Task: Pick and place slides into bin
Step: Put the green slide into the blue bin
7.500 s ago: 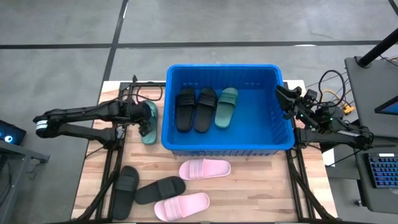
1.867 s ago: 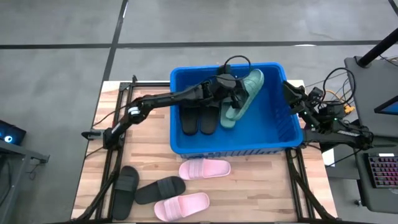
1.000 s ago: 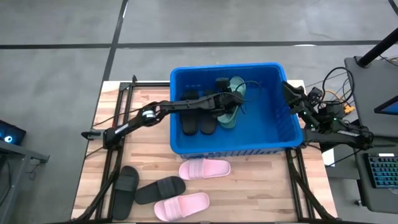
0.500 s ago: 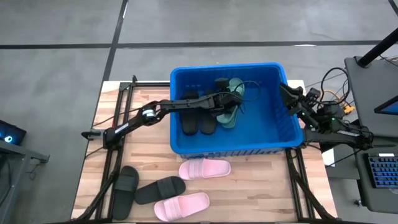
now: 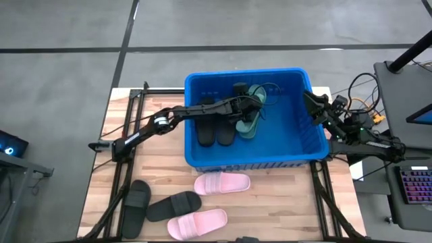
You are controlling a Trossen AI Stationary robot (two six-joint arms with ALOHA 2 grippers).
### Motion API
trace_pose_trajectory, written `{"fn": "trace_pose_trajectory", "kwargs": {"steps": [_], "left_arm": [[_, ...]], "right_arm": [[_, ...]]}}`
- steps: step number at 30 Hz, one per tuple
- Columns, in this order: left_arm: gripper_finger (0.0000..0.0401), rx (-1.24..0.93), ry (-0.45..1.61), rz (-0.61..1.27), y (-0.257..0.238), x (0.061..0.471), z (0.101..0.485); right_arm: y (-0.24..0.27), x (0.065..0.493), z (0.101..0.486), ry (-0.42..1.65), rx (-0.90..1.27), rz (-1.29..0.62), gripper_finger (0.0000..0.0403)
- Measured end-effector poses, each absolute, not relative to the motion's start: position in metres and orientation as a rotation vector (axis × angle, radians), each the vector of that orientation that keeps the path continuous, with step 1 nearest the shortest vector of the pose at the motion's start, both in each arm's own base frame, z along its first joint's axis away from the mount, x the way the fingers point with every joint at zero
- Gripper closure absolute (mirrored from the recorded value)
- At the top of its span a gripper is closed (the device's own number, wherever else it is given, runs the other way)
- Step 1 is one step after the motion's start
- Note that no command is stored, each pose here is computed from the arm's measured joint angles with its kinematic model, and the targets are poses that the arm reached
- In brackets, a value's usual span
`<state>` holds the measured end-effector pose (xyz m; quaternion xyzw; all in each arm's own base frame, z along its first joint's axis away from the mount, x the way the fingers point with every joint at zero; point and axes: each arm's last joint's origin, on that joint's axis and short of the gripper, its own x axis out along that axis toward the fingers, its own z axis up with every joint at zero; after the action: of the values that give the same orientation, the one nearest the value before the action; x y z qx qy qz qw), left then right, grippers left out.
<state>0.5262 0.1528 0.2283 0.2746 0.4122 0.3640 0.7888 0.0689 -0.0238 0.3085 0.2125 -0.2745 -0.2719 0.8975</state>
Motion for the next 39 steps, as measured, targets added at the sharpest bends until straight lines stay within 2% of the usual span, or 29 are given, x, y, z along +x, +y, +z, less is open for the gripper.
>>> {"fn": "trace_pose_trajectory", "kwargs": {"steps": [10, 16, 21, 39], "left_arm": [[0.0271, 0.504, 0.861, 0.760, 0.1568, 0.5250, 0.2263], [0.0223, 0.501, 0.861, 0.762, 0.1575, 0.5248, 0.2261], [0.0210, 0.505, 0.889, 0.752, 0.1568, 0.5232, 0.2240], [0.0208, 0.480, 0.876, 0.725, 0.1513, 0.5214, 0.2320]], "right_arm": [[-0.0234, 0.0692, 0.3086, -0.566, 0.437, -0.545, 0.0202], [-0.0234, 0.0693, 0.3084, -0.563, 0.436, -0.545, 0.0202], [-0.0234, 0.0694, 0.3083, -0.561, 0.435, -0.545, 0.0202], [-0.0234, 0.0694, 0.3083, -0.554, 0.410, -0.553, 0.0202]]}}
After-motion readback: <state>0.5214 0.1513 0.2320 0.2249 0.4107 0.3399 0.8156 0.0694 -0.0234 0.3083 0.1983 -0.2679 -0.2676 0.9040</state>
